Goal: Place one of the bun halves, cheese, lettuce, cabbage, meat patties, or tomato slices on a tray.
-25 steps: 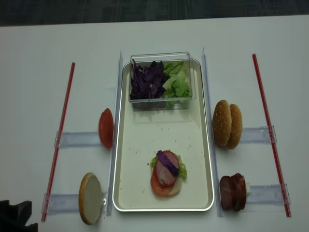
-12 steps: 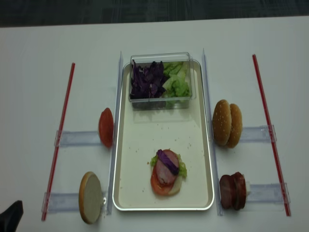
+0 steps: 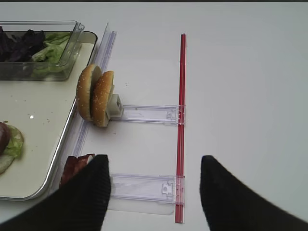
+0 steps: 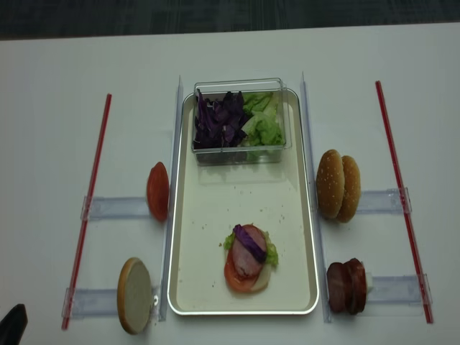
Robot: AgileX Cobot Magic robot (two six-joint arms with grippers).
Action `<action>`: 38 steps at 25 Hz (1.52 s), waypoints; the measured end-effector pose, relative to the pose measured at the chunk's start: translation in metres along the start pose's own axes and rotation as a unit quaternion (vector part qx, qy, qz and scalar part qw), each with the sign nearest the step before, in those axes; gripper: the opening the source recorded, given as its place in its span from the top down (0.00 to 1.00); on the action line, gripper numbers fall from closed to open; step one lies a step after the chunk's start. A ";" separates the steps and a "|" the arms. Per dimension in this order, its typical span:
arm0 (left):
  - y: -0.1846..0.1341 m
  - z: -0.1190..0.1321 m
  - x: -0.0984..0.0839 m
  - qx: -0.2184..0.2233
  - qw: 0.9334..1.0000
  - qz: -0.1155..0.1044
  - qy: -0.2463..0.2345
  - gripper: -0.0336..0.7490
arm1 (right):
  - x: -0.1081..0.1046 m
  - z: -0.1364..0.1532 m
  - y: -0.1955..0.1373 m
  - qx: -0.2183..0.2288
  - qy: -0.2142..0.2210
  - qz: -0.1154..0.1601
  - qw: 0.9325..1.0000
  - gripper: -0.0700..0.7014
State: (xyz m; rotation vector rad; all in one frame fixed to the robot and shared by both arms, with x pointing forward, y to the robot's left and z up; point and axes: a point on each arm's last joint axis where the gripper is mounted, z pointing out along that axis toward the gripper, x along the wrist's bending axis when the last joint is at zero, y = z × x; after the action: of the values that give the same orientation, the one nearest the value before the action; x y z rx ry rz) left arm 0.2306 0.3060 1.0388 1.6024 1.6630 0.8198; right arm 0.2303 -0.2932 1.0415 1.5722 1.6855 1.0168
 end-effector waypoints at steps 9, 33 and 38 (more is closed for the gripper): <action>-0.002 -0.002 0.000 -0.007 1.000 0.000 -0.001 0.56 | 0.000 0.000 0.000 0.000 0.000 -0.003 1.000 0.33; -0.002 -0.002 0.000 -0.007 1.000 0.001 -0.001 0.56 | 0.000 0.000 0.000 0.000 0.000 -0.003 1.000 0.33; -0.002 -0.002 0.000 -0.007 1.000 0.001 -0.001 0.56 | 0.000 0.000 0.000 0.000 0.000 -0.003 1.000 0.33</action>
State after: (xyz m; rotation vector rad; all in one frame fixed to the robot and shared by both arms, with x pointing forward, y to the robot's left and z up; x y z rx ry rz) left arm 0.2281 0.3062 1.0384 1.5935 1.6516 0.8297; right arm 0.2303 -0.2932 1.0415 1.5658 1.6895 1.0136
